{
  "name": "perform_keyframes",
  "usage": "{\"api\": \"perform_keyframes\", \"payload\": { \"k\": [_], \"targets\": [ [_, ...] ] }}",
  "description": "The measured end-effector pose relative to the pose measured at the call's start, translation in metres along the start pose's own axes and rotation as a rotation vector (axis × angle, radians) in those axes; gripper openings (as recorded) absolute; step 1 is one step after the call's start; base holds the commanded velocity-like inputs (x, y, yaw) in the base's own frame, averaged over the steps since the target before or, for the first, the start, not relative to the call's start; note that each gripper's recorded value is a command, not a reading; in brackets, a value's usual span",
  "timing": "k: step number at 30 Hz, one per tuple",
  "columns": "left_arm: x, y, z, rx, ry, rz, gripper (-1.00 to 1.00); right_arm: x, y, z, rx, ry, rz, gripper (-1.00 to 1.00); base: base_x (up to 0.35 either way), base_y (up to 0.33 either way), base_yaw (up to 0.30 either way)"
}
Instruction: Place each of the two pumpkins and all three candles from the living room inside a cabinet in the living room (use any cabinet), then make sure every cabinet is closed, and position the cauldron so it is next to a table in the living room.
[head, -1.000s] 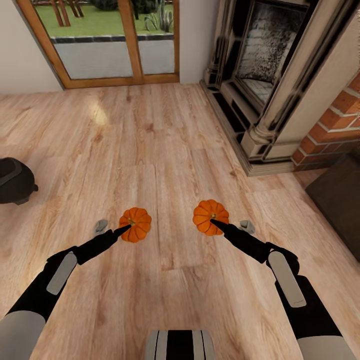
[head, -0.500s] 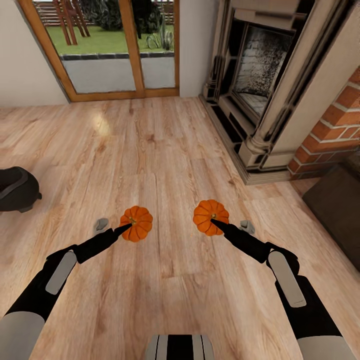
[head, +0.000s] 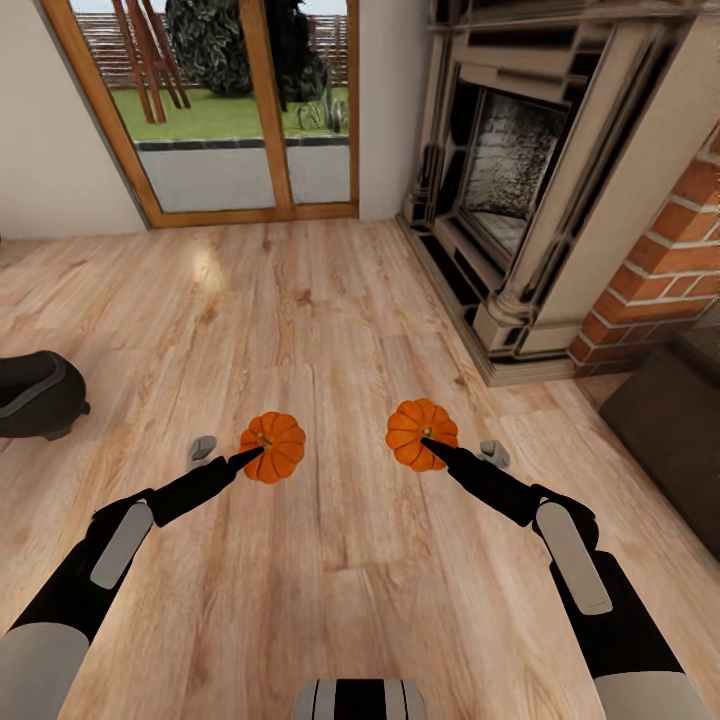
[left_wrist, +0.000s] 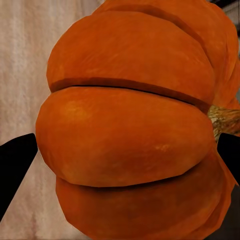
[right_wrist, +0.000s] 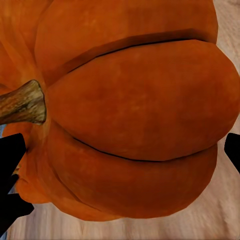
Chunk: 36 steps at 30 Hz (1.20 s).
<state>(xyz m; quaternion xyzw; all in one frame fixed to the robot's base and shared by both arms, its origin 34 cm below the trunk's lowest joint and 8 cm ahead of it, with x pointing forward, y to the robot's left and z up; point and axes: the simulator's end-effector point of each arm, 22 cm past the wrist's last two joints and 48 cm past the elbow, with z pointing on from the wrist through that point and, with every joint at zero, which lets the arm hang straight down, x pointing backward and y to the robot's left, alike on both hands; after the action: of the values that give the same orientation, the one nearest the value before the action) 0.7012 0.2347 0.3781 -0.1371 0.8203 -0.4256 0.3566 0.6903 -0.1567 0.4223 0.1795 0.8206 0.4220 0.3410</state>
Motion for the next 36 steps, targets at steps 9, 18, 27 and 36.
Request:
{"api": "perform_keyframes", "payload": {
  "k": [9,18,27,36],
  "targets": [
    [-0.014,-0.019,-0.006,0.020,-0.022,0.022,-1.00,-0.011,0.019,-0.008,-0.022,-0.022,-0.019,-1.00,0.000,0.000,0.000],
    [-0.018,-0.026,-0.008,0.032,-0.029,0.027,-1.00,-0.014,0.024,-0.011,-0.027,-0.028,-0.028,-1.00,0.000,0.000,-0.037],
    [-0.023,-0.033,-0.011,0.042,-0.038,0.032,-1.00,-0.018,0.031,-0.014,-0.035,-0.037,-0.036,-1.00,-0.119,0.000,-0.065],
    [-0.024,-0.044,-0.016,0.056,-0.047,0.054,-1.00,-0.021,0.037,-0.017,-0.042,-0.044,-0.045,-1.00,-0.325,0.000,-0.066]
  ]
}}
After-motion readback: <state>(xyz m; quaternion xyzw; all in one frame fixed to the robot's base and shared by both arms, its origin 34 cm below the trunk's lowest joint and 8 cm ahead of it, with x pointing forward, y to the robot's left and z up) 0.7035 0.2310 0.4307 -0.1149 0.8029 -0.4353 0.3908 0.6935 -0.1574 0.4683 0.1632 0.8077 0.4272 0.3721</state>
